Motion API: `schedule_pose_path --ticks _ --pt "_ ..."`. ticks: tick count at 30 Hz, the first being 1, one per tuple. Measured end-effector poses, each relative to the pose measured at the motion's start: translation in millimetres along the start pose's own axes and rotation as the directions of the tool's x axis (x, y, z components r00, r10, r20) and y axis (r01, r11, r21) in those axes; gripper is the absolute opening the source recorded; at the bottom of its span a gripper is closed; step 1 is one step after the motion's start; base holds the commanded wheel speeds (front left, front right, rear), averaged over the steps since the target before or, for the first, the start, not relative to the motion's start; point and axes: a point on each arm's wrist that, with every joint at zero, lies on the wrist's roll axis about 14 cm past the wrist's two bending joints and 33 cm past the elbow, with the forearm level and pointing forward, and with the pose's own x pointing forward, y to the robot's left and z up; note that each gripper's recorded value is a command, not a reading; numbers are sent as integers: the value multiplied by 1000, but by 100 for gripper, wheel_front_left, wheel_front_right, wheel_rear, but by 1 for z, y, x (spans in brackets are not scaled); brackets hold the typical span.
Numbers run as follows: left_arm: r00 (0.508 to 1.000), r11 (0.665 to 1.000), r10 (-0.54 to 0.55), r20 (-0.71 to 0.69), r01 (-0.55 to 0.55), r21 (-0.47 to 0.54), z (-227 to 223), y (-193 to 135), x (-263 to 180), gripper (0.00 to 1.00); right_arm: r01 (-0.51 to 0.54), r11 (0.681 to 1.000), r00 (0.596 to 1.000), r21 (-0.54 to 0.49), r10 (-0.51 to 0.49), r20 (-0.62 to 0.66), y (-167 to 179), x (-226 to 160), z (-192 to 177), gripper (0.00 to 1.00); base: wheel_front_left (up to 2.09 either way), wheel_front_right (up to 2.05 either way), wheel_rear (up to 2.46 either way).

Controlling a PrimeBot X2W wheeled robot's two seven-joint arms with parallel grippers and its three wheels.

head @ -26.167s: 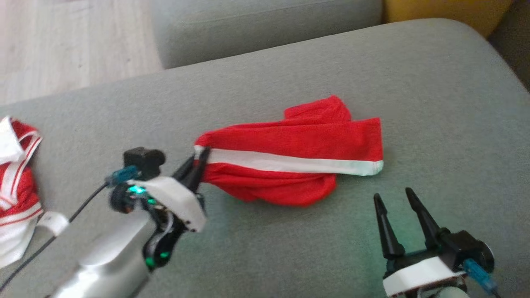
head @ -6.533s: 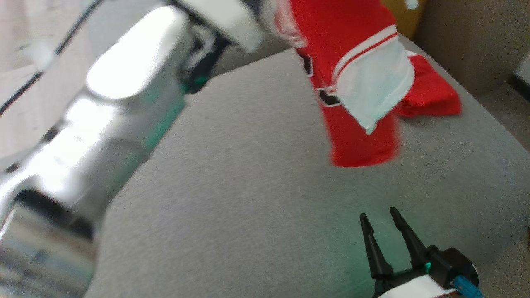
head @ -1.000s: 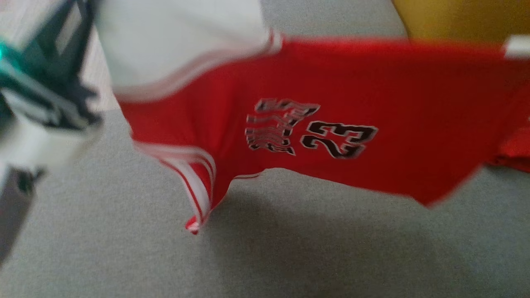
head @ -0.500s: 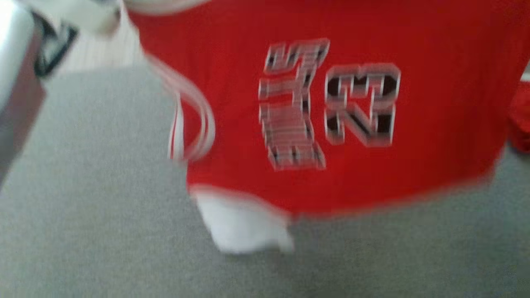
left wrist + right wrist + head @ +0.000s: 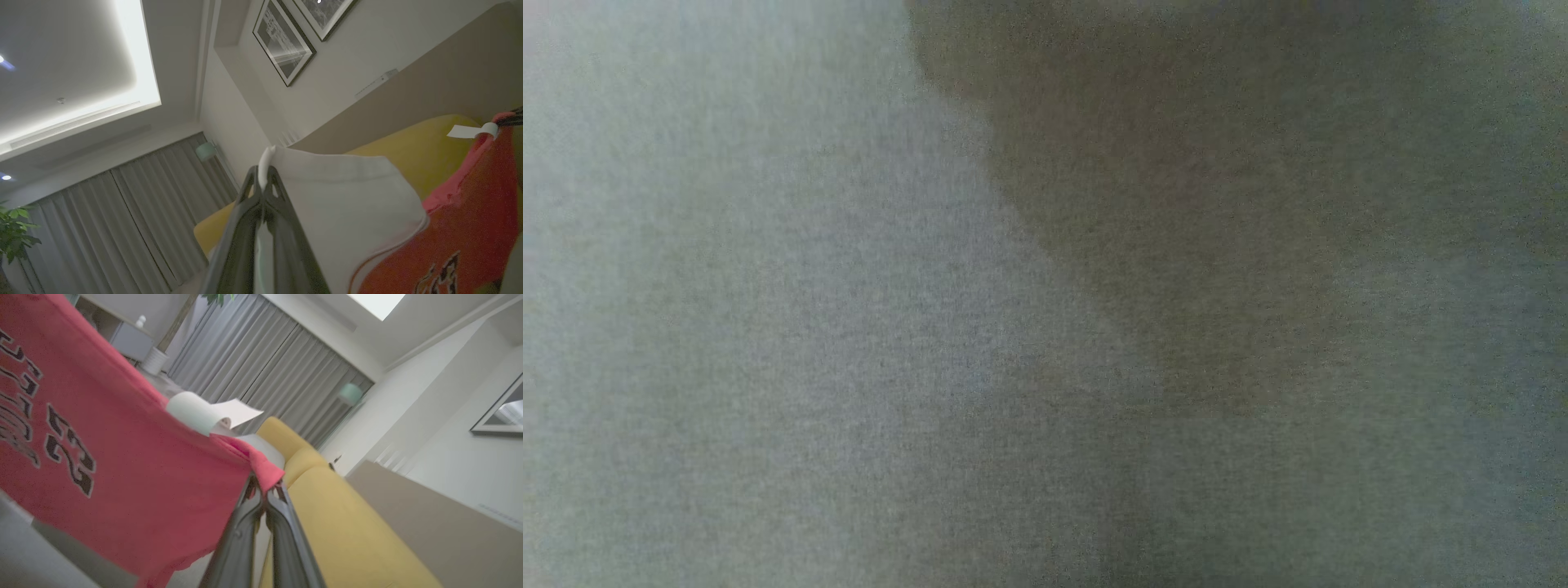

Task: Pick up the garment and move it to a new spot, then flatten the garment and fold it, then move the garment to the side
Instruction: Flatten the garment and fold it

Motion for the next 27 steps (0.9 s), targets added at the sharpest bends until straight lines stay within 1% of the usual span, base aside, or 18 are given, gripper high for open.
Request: schedule_pose_path --ticks 2,4,6,8,10,12,17,21,23,25,27 --pt "997 997 -61 -56 58 -54 -37 -25 -12 0 -54 998 997 16 55 -58 26 5 -31 0 0 0 0" --pt "988 988 -102 -120 87 -127 -74 -47 -32 0 -92 995 989 46 97 -113 47 7 -61 0 0 0 0" --pt "971 979 -136 -198 100 -180 -111 -64 -59 0 -128 987 976 97 143 -163 73 4 -88 0 0 0 0" --pt "951 970 -155 -267 95 -224 -138 -75 -89 0 -153 975 959 160 186 -215 100 -3 -113 0 0 0 0" --pt "929 961 -182 -321 99 -260 -151 -89 -119 0 -169 960 940 223 225 -256 124 -16 -129 0 0 0 0" --pt "908 949 -210 -363 100 -299 -156 -104 -150 0 -178 946 925 270 255 -283 141 -34 -136 0 0 0 0" --pt "847 915 -258 -465 59 -400 -151 -139 -228 0 -150 930 906 336 265 -329 148 -85 -137 0 0 0 0" --pt "800 879 -299 -520 20 -476 -130 -169 -284 0 -142 907 878 395 300 -373 164 -142 -135 0 0 0 0" --pt "771 868 -324 -549 11 -496 -119 -185 -312 0 -142 898 863 417 319 -392 172 -170 -131 0 0 0 0" --pt "742 863 -326 -585 -19 -505 -110 -195 -338 0 -139 890 853 434 331 -405 178 -195 -127 0 0 0 0" --pt "720 846 -338 -606 -49 -531 -99 -208 -360 0 -137 886 843 443 339 -417 183 -218 -123 0 0 0 0"
